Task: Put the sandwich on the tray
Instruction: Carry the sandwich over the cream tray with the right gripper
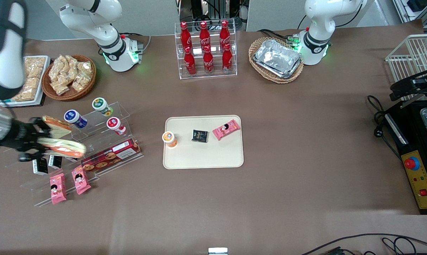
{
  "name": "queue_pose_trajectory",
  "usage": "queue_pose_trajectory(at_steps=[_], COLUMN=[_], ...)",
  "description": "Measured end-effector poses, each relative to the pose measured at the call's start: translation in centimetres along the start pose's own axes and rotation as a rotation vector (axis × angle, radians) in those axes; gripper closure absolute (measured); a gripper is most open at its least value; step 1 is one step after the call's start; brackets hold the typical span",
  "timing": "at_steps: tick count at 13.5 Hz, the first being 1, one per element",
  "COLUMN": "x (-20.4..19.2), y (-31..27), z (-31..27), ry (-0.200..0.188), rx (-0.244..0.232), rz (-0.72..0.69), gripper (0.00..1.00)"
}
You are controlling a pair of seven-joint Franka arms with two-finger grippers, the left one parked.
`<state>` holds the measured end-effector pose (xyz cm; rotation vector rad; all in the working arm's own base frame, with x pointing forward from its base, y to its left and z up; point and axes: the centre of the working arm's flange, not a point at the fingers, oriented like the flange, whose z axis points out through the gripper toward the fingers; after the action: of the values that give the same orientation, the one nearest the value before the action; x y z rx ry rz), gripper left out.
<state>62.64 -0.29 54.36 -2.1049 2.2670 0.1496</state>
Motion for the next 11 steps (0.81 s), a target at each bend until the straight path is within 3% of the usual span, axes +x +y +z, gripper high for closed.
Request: queue_pose_trajectory(at_steps=[6,11], x=[-16.3,-26.0], y=[2.5,3.3], z=[4.1,10.2], ry=[0.086,0.108], rx=[-0.033,0.031], rz=[0.026,0.057], gripper=[0.72,0.72])
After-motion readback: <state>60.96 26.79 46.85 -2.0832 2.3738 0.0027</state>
